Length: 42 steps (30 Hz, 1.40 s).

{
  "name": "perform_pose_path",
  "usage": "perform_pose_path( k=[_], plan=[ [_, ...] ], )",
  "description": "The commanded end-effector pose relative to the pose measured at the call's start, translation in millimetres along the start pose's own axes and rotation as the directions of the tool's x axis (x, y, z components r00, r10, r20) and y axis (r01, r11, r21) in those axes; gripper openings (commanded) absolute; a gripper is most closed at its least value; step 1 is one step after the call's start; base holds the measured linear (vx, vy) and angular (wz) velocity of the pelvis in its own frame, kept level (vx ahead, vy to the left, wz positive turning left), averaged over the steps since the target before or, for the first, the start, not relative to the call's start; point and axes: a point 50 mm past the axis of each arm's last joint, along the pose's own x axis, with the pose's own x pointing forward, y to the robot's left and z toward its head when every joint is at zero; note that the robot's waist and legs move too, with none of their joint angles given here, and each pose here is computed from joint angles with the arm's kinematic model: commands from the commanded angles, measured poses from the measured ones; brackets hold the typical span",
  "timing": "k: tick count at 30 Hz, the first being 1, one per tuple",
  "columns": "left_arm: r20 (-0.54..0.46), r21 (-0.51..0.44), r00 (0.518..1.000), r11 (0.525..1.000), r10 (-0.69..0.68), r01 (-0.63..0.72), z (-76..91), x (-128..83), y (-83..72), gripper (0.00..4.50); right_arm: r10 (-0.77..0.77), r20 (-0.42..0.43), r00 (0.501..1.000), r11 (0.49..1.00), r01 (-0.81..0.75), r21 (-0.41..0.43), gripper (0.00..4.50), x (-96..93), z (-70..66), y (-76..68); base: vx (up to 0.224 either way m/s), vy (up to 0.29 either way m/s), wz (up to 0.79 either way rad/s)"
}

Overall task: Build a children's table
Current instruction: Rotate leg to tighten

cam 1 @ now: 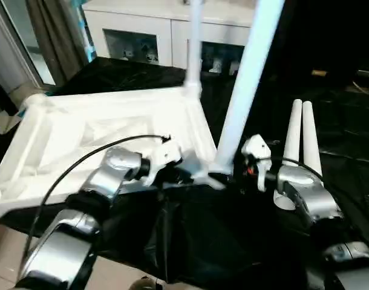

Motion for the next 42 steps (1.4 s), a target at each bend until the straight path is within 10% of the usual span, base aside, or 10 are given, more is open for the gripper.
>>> perform_pose_path(
  k=[1,13,25,31,42],
  plan=[
    [0.037,-0.006,0.998,0.999,-0.053,0.053,0.9,2,-5.4,0.00,0.025,-0.004,1.000,1.000,-0.025,-0.015,3.89,-3.3,2.8,1.2,0.000,0.000,0.00],
    [0.005,-0.014,0.996,0.995,0.094,-0.094,-1.0,5,3.5,0.00,-0.083,-0.013,0.996,0.993,0.084,0.086,2.99,4.7,-14.7,4.4,0.000,0.000,0.00],
    [-0.022,-0.132,0.889,0.880,0.457,-0.456,21.3,38,30.0,0.00,-0.577,-0.147,0.804,0.744,0.591,0.312,2.75,51.5,-34.2,-5.2,0.000,0.000,0.00],
    [0.008,-0.120,0.887,0.881,0.462,-0.458,33.9,55,28.3,0.00,-0.535,-0.060,0.843,0.784,0.522,0.336,3.48,81.4,-14.4,5.9,0.000,0.000,0.00],
    [0.052,-0.055,0.963,0.963,0.265,-0.262,16.1,36,15.2,0.00,-0.342,0.021,0.939,0.924,0.333,0.187,3.81,50.0,-7.0,-5.4,0.000,0.000,0.00]
  ],
)
